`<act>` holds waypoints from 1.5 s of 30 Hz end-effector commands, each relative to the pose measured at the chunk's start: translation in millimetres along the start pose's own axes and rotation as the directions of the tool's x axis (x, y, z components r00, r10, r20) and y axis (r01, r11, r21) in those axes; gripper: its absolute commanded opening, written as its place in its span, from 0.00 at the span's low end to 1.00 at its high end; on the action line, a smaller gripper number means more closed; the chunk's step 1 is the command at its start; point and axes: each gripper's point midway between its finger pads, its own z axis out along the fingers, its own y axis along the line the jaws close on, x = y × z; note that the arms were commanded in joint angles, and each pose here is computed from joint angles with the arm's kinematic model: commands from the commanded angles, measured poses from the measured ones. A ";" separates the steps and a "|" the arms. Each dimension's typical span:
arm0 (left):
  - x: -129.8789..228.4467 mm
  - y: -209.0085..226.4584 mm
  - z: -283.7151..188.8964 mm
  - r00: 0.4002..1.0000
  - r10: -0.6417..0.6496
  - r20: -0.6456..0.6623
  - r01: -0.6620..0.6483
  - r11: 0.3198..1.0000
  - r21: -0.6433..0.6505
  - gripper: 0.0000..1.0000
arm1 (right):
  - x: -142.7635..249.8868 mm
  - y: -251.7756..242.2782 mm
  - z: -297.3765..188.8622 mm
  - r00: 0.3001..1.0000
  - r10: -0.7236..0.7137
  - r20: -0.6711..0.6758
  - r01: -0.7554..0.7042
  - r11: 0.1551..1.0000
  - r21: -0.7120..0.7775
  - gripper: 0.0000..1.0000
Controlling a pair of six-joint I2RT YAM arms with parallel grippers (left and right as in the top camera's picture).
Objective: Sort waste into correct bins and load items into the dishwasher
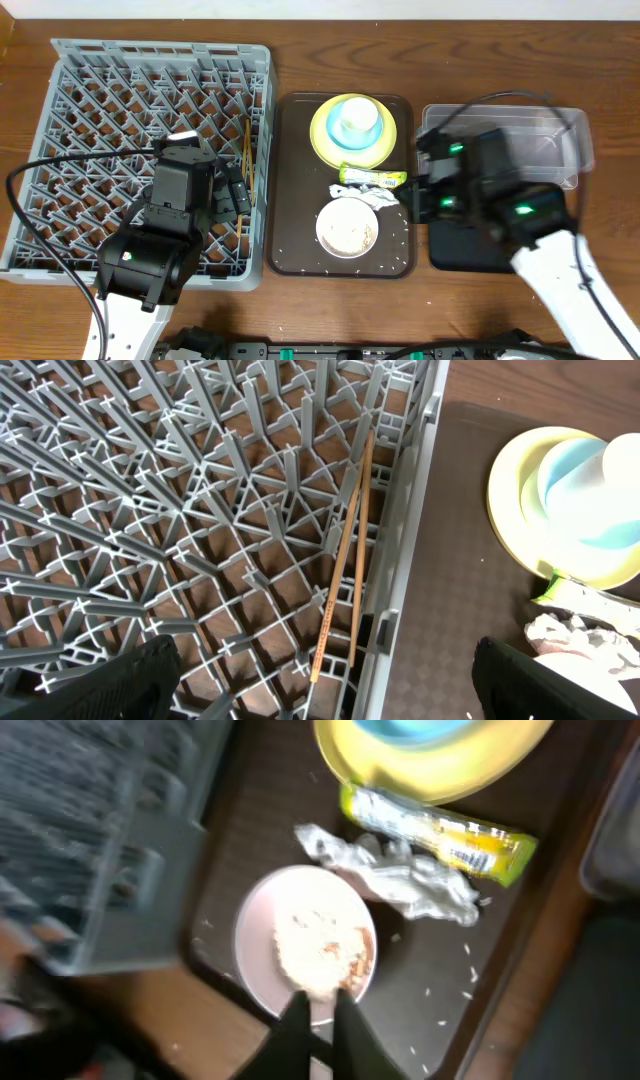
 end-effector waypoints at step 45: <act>-2.3 1.5 -1.0 1.000 -0.014 0.007 0.014 1.000 -0.006 0.94 | 59.7 -59.9 124.2 0.989 0.048 -0.137 0.017 0.900 0.436 0.01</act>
